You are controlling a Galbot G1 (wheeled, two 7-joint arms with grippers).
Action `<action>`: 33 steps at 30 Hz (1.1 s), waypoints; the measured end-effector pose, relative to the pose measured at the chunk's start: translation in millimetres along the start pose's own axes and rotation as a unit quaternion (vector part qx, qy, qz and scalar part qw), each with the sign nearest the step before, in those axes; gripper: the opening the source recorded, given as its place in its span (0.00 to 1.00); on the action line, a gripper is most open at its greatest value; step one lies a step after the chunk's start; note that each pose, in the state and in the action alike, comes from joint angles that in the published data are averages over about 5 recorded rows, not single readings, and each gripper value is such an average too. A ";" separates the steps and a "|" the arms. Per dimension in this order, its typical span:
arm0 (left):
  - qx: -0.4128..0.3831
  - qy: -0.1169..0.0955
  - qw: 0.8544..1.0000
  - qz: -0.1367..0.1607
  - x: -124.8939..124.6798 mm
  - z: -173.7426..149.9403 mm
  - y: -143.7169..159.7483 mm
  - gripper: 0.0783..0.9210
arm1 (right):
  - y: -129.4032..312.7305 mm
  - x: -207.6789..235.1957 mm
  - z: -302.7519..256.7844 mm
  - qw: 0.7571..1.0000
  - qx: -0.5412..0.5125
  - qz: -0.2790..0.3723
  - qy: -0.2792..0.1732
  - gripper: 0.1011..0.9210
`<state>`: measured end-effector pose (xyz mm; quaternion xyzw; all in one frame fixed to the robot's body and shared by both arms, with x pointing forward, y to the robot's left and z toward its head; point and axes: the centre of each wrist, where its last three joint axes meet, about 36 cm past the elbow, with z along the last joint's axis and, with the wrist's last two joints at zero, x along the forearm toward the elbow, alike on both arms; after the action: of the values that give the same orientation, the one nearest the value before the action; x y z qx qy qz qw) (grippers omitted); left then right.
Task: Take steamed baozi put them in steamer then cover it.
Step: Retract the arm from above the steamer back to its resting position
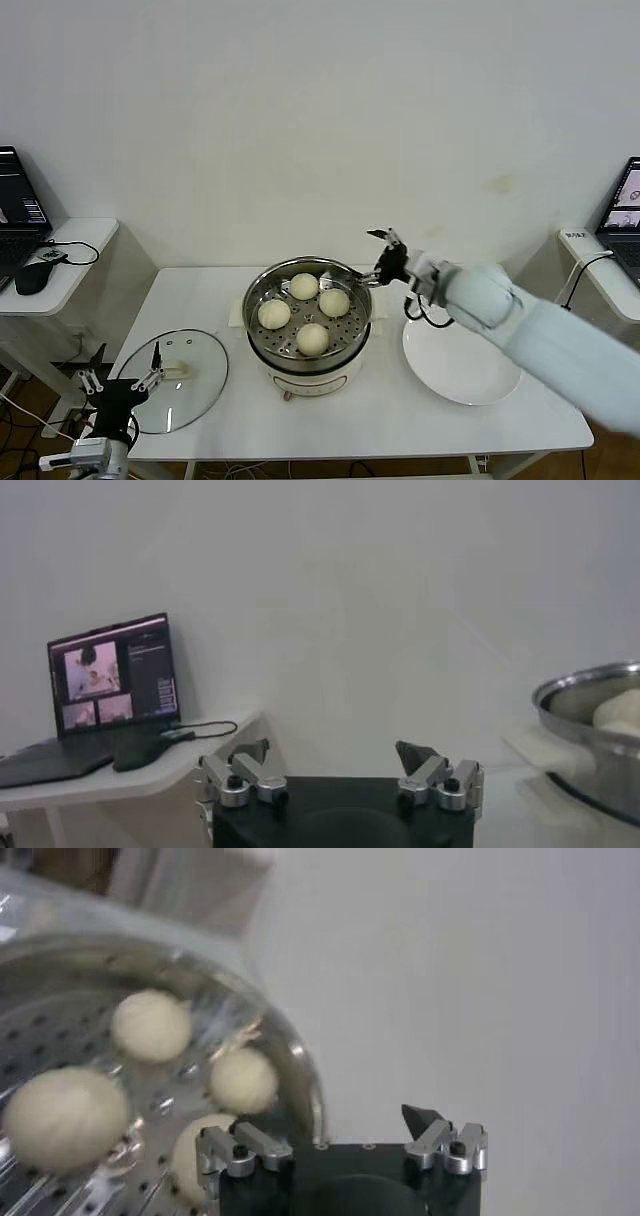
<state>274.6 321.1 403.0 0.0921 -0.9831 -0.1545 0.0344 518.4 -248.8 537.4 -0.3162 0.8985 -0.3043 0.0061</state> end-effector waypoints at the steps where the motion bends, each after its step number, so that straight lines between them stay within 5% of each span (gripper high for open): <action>1: -0.012 0.000 1.000 0.001 -1.5 2.8 0.6 0.88 | 2.0 4.8 4.5 1.000 -0.008 0.015 -0.013 0.88; 7: -0.120 -0.019 0.993 -0.009 -13.3 24.7 11.6 0.88 | 15.0 39.4 34.1 0.990 -0.064 0.105 -0.071 0.88; 11: -0.226 -0.042 0.973 -0.012 -18.4 45.6 23.8 0.88 | 26.0 69.3 57.6 0.977 -0.099 0.165 -0.087 0.88; 25: -0.528 -0.079 0.842 0.074 -4.1 110.0 51.5 0.88 | 68.9 182.2 131.8 0.931 -0.147 0.332 -0.037 0.88; 33: -0.587 -0.084 0.797 0.113 -13.7 131.8 46.6 0.88 | 88.0 220.4 148.3 0.917 -0.147 0.370 -0.004 0.88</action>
<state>267.4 406.5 291.7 -0.0703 -0.7060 -0.7046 0.0167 322.6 -401.3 408.2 0.0404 0.9860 -0.1434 0.0748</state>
